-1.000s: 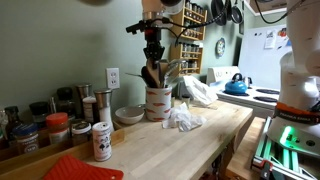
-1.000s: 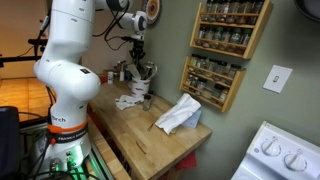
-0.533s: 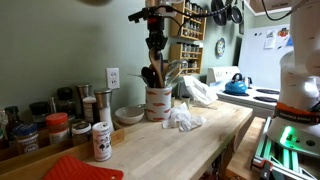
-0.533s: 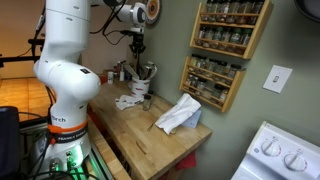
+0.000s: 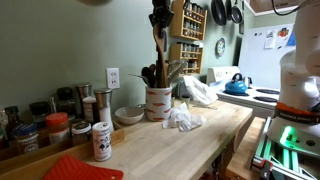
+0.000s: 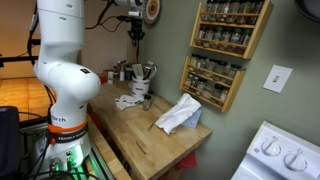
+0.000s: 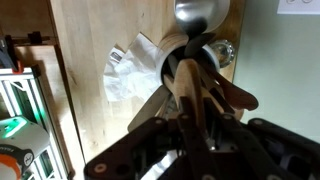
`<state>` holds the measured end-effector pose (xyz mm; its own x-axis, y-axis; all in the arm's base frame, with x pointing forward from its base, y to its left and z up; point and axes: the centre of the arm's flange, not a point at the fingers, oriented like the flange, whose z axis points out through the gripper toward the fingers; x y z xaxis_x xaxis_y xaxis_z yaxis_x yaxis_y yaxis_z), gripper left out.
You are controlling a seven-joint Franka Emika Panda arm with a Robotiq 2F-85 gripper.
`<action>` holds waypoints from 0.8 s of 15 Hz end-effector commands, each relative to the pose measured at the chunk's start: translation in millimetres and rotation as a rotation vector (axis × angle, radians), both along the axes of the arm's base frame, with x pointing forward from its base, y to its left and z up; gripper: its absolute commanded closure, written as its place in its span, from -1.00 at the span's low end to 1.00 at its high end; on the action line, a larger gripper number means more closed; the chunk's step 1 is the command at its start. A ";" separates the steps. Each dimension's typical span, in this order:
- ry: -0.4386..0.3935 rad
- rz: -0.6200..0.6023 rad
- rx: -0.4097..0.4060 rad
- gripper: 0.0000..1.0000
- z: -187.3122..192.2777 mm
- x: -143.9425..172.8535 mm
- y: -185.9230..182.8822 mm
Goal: Move the wooden spoon and spatula to the counter
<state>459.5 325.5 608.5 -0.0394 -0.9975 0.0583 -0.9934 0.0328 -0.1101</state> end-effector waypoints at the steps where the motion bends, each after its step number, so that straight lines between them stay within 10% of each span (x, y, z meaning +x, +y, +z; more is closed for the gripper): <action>1: -0.001 0.032 -0.004 0.91 31.0 -7.3 -1.0; 12: 0.034 0.094 -0.002 0.91 89.2 -20.9 -2.1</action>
<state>438.8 319.1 681.5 0.0272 -0.9973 0.0685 -0.9943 -0.0340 -0.1007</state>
